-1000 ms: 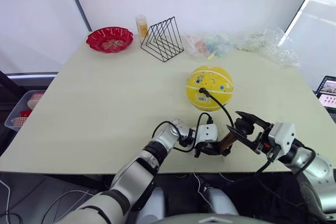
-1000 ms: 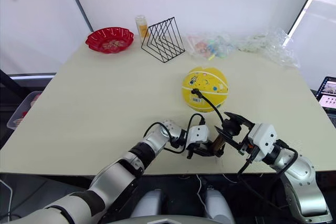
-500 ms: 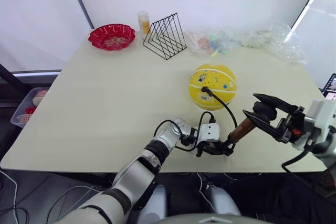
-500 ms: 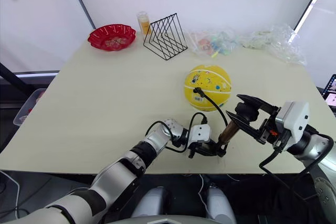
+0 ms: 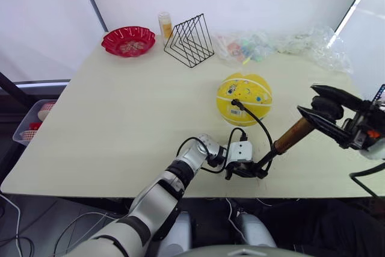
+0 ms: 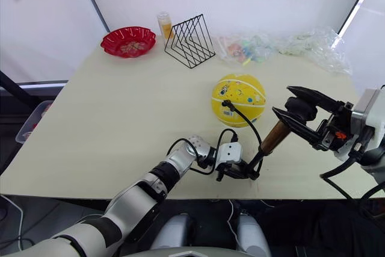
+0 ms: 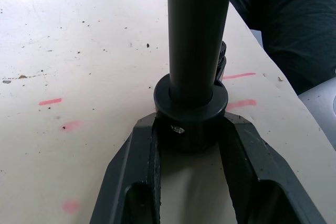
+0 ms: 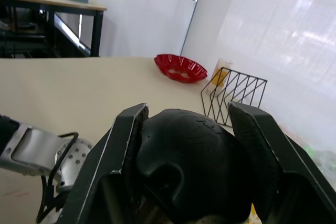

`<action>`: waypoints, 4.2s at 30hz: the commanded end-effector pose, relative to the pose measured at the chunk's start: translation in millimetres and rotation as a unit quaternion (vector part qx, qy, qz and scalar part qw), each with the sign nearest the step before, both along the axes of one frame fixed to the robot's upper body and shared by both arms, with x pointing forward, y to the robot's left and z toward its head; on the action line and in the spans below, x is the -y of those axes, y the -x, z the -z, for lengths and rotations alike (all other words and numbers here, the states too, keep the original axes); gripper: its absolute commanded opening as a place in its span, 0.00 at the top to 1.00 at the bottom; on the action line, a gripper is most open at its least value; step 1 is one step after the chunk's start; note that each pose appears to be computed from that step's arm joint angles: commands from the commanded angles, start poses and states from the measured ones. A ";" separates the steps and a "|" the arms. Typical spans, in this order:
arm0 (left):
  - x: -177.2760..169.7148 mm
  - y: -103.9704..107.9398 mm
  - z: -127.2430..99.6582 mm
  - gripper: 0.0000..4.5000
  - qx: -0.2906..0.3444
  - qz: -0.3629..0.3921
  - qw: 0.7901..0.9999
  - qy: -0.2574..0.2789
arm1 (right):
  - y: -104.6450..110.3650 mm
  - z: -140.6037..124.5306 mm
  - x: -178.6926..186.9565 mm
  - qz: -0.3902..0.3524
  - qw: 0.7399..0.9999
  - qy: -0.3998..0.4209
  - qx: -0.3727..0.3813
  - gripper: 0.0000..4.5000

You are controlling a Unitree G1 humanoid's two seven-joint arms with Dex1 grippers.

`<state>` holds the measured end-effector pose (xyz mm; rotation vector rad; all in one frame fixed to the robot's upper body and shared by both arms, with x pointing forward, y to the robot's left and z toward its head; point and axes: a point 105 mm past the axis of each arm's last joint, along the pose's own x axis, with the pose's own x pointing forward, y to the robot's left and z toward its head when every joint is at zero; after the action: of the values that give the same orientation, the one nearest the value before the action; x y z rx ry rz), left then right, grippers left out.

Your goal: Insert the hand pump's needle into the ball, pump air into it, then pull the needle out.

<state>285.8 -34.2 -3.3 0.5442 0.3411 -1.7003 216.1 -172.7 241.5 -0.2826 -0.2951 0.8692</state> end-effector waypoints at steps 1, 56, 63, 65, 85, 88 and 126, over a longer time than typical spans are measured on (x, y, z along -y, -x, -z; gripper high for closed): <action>-39.8 18.1 54.8 0.76 -0.068 -0.030 0.991 -0.115 | -1.5 45.3 -7.2 -0.007 0.998 0.027 -0.063 0.57; -36.7 18.4 53.3 0.76 -0.071 -0.029 0.991 -0.109 | 1.9 30.8 1.2 0.003 0.998 0.002 -0.057 0.57; -40.7 16.1 52.9 0.76 -0.070 -0.035 0.991 -0.110 | -4.7 86.2 -9.1 0.012 0.995 -0.007 -0.103 0.57; -41.3 16.1 53.1 0.76 -0.069 -0.036 0.991 -0.110 | -5.8 97.0 -10.0 0.017 0.994 -0.002 -0.109 0.57; -35.9 10.5 40.6 0.76 -0.066 -0.047 0.995 -0.063 | -11.8 160.0 -35.9 -0.004 0.992 0.030 -0.123 0.57; -32.7 10.0 36.8 0.76 -0.062 -0.048 0.996 -0.045 | -13.2 157.6 -35.2 -0.003 0.993 0.029 -0.118 0.57; -162.8 24.5 -118.5 0.00 0.046 -0.059 0.979 0.190 | -16.8 81.5 -30.9 -0.023 0.999 0.012 -0.035 0.57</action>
<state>263.5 125.3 99.7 0.2966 0.0377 -1.5682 237.1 -142.1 150.8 -0.2657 -0.2103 0.9105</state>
